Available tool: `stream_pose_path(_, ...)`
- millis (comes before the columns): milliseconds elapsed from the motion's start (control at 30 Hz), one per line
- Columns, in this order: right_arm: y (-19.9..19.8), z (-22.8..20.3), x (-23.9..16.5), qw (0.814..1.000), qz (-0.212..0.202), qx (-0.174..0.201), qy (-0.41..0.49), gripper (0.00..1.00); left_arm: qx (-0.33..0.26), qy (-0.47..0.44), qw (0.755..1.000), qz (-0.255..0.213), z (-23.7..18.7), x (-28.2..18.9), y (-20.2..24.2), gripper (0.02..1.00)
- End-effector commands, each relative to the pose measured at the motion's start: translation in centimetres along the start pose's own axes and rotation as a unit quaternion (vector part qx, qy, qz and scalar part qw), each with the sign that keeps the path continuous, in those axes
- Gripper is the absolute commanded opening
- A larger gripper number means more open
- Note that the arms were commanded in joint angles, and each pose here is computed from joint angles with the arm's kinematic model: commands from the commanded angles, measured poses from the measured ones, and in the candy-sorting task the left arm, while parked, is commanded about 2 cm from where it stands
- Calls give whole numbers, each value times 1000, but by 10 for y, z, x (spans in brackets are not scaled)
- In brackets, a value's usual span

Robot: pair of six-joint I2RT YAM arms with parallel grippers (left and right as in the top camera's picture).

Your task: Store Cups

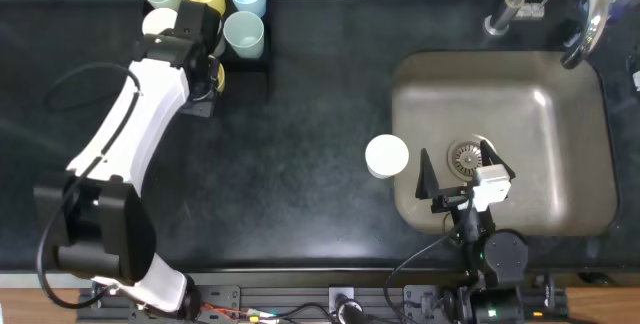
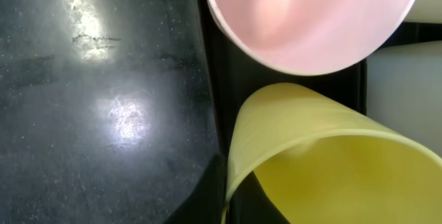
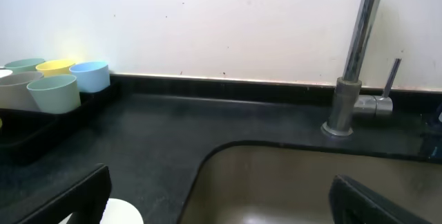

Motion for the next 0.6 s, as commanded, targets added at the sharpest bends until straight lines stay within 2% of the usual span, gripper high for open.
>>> stream_pose_path(33,0,-3,0,1000,-3,2,0,998,-13,-3,1000,10,4,9,0,40)
stream_pose_path(333,0,-3,0,1000,-3,2,0,998,-19,11,1000,15,2,18,-2,60)
stream_pose_path(600,0,-3,0,1000,-3,2,0,998,-22,16,1000,5,0,19,-7,167)
Point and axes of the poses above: each gripper's point midway between its finger pads, its own x axis out along the fingers, its own y axis along the line the jaws close on, z = x × y, the point moved 5 cm from there along -x, back along the fingers, and after that the axes turned 15 degrees about -x, right-handed, at the moved point
